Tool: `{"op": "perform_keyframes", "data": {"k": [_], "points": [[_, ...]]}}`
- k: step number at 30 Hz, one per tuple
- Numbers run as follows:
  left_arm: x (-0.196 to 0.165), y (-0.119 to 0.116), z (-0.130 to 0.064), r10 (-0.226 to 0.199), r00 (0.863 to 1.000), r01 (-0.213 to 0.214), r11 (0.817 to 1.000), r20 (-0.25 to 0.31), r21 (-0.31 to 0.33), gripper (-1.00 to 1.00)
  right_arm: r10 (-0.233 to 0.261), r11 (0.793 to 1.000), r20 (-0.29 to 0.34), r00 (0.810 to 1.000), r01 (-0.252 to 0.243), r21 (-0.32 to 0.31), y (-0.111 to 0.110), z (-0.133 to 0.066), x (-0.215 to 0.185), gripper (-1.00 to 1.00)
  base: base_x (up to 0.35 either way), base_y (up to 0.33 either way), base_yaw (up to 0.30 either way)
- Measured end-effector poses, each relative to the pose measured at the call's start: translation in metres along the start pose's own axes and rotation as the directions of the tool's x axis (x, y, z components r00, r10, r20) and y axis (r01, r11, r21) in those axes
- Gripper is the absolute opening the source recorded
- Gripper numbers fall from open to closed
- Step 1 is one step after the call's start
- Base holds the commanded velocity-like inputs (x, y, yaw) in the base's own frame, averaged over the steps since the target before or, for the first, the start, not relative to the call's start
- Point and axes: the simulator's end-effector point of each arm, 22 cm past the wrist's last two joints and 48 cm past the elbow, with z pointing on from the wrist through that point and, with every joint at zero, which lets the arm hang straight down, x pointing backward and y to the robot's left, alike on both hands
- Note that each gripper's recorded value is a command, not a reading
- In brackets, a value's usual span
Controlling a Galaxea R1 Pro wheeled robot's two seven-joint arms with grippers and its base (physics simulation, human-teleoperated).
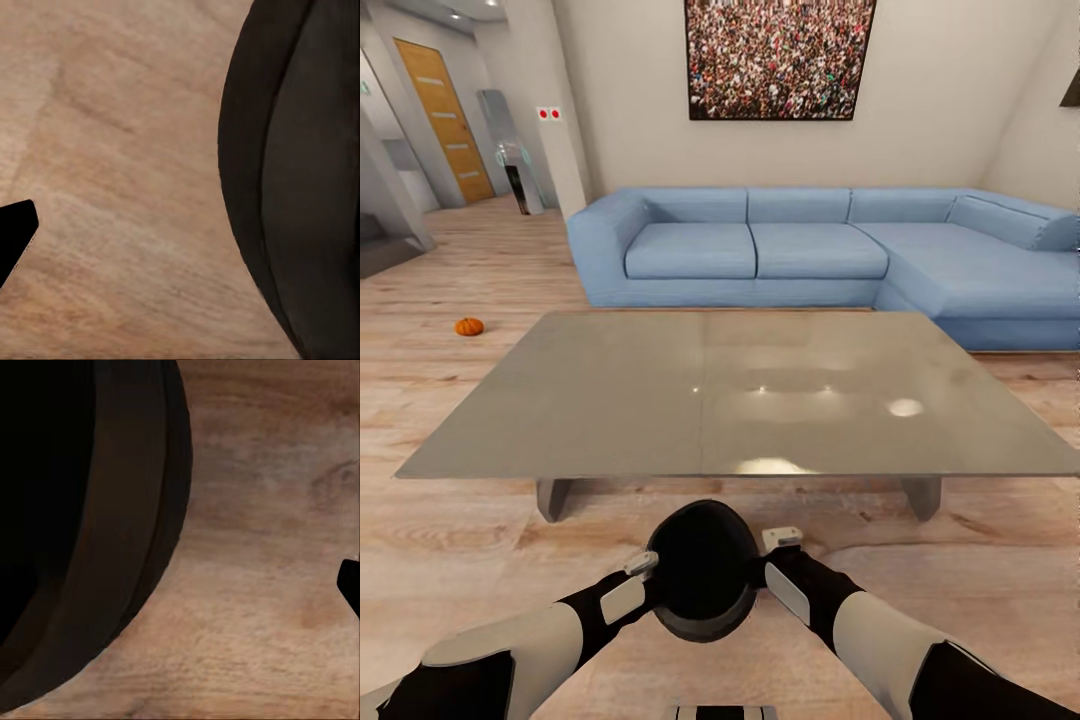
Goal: Place each of the two pumpkins and all three candles from the living room inside a cabinet in the living room (use any cabinet), then make sure every cabinet is closed, and position the cauldron so it is next to a table in the living room.
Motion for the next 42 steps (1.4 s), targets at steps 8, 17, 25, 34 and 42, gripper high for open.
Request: {"op": "perform_keyframes", "data": {"k": [8, 17, 25, 34, 42], "points": [[0.0, 0.0, 0.0, 0.001, 1.0, -0.001, 1.0, 0.0, -0.001, 1.0, 0.0, 1.0, 0.0, 1.0, 0.0, 0.0, 0.0, 0.0, 0.0, 1.0, -0.205, 0.059, 0.0], [0.0, -0.001, 0.0, 0.0, 1.0, 0.0, 1.0, 0.0, 0.0, 1.0, 0.0, 1.0, 0.001, 1.0, 0.0, -0.002, 0.001, 0.0, 0.0, 1.0, -0.005, 0.001, 0.0], [0.0, -0.001, 0.0, 0.0, 1.0, 0.0, 1.0, -0.001, 0.0, 1.0, 0.001, 1.0, 0.001, 1.0, -0.001, -0.002, 0.001, 0.0, 0.0, 1.0, 0.0, 0.0, 0.0], [-0.005, -0.006, -0.013, 0.002, 1.0, -0.002, 1.0, -0.002, 0.005, 1.0, 0.0, 1.0, 0.001, 1.0, 0.0, -0.002, 0.001, -0.012, -0.008, 1.0, 0.0, 0.0, 0.0], [-0.012, -0.008, -0.029, 0.002, 1.0, -0.002, 1.0, -0.004, 0.002, 1.0, 0.0, 1.0, 0.001, 1.0, 0.0, -0.002, 0.001, -0.027, -0.019, 1.0, 0.0, 0.0, 0.0]]}}
